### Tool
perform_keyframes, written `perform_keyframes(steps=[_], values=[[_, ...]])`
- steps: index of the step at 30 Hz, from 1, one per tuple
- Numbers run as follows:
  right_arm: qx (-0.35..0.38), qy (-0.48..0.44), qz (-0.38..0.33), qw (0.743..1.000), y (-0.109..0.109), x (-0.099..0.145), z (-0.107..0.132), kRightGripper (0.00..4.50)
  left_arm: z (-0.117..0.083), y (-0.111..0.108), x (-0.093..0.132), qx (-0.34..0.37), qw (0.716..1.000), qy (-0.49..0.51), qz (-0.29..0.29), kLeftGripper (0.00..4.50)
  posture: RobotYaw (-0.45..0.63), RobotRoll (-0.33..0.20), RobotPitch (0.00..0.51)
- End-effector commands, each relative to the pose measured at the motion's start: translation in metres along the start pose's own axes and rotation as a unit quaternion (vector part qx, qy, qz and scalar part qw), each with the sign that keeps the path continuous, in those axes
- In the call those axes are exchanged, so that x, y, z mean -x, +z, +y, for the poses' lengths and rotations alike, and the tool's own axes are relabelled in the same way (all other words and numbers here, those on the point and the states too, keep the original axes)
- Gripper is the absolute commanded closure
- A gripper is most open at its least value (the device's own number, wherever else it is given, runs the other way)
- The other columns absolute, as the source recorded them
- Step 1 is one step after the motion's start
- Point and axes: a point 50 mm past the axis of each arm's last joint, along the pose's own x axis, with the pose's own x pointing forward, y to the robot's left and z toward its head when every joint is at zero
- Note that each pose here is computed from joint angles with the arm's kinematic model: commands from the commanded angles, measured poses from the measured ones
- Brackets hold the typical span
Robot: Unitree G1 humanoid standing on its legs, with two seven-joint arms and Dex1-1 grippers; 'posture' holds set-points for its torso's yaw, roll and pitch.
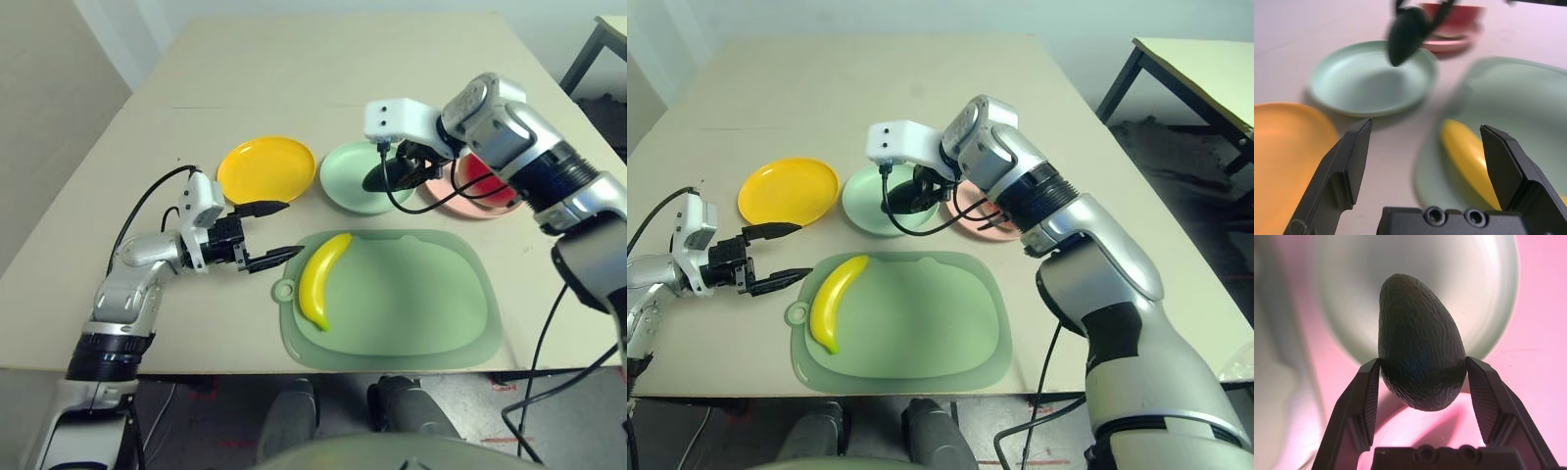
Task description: Place the fruits into color-matched plates.
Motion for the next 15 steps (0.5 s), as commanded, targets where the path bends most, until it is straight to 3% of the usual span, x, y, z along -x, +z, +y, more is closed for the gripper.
perform_keyframes(steps=[1, 11, 15], values=[[-0.004, -0.033, 0.000, 0.999, -0.003, -0.007, -0.007, 1.58, 0.002, 0.006, -0.005, -0.010, 0.999, 0.034, 0.010, 0.00, 0.04, 0.000, 0.108], [-0.028, -0.012, -0.009, 1.000, -0.009, -0.029, 0.002, 1.58, 0.007, 0.007, -0.003, -0.015, 0.999, 0.046, 0.016, 0.00, 0.05, 0.000, 0.113], [-0.028, -0.027, -0.028, 0.999, -0.009, -0.015, -0.008, 0.23, 0.008, 0.006, -0.003, -0.016, 0.999, 0.041, 0.018, 0.00, 0.04, 0.000, 0.112]])
